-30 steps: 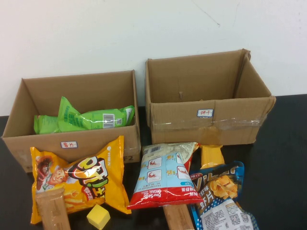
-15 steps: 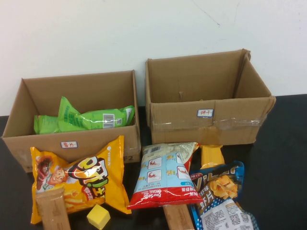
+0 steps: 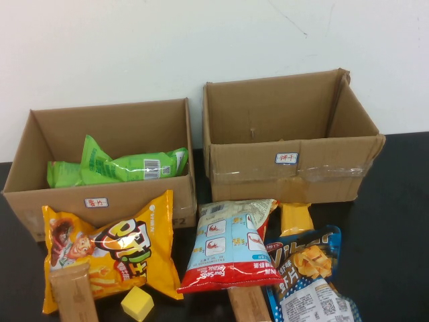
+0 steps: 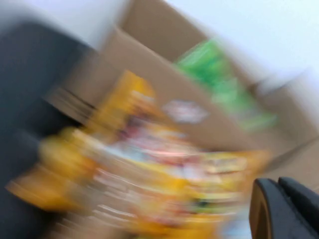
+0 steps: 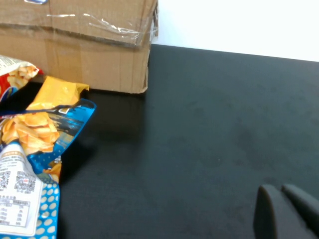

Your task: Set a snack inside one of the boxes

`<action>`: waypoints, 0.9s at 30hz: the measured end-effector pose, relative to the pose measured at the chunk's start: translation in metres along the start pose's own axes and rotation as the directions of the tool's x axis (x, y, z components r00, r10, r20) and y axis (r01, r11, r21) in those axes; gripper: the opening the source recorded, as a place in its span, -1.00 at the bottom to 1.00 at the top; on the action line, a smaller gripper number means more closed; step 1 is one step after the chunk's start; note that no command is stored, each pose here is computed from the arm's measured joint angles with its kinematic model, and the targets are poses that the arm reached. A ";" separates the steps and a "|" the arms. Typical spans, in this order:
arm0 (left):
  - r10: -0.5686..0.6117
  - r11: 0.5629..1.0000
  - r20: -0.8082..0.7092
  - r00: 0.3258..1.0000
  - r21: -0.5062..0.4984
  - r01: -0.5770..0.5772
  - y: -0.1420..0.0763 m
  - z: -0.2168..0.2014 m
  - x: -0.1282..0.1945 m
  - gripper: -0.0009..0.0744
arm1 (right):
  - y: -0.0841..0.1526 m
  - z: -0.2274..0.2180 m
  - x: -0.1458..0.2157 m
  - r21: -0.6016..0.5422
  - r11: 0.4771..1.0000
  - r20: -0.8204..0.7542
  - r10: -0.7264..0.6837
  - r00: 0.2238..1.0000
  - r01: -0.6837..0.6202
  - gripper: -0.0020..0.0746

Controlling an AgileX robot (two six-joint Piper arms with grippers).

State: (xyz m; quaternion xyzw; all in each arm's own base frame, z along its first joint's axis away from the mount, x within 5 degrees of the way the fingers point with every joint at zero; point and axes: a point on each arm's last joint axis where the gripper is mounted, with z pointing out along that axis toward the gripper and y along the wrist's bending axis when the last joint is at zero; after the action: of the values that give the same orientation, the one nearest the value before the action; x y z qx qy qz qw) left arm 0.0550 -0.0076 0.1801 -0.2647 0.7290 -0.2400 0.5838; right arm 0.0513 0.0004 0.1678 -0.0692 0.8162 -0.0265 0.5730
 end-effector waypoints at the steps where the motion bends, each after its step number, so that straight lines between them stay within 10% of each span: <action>1: -0.186 0.982 -0.010 0.982 0.040 0.186 -0.004 0.000 0.000 -0.98 | 0.000 0.000 0.000 0.000 1.000 0.000 0.000 1.000 0.000 -0.95; 4: -0.381 0.920 -0.036 0.924 0.090 0.382 -0.009 0.000 0.000 -0.98 | 0.000 0.000 0.000 0.000 1.000 0.000 0.000 1.000 0.000 -0.95; 16: -0.409 0.905 0.001 0.913 0.133 0.405 -0.011 -0.001 -0.005 -0.98 | 0.000 0.000 0.000 0.000 1.000 0.000 0.000 1.000 0.000 -0.95; 21: -0.068 0.982 -0.009 0.998 0.177 0.068 -0.026 -0.007 -0.010 -0.98 | 0.000 0.000 0.000 0.000 1.000 0.000 0.000 1.000 0.000 -0.95; 27: 0.417 0.901 -0.154 0.896 0.200 -0.385 -0.076 -0.019 -0.052 -0.98 | 0.000 0.000 0.000 0.000 1.000 0.000 0.000 1.000 0.000 -0.95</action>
State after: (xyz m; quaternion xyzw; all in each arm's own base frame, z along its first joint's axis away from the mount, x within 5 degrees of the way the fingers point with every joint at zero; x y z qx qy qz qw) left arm 0.0538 -0.0286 0.2719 -0.0348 0.7987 -0.1981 0.5671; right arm 0.0513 0.0004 0.1678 -0.0692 0.8162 -0.0265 0.5730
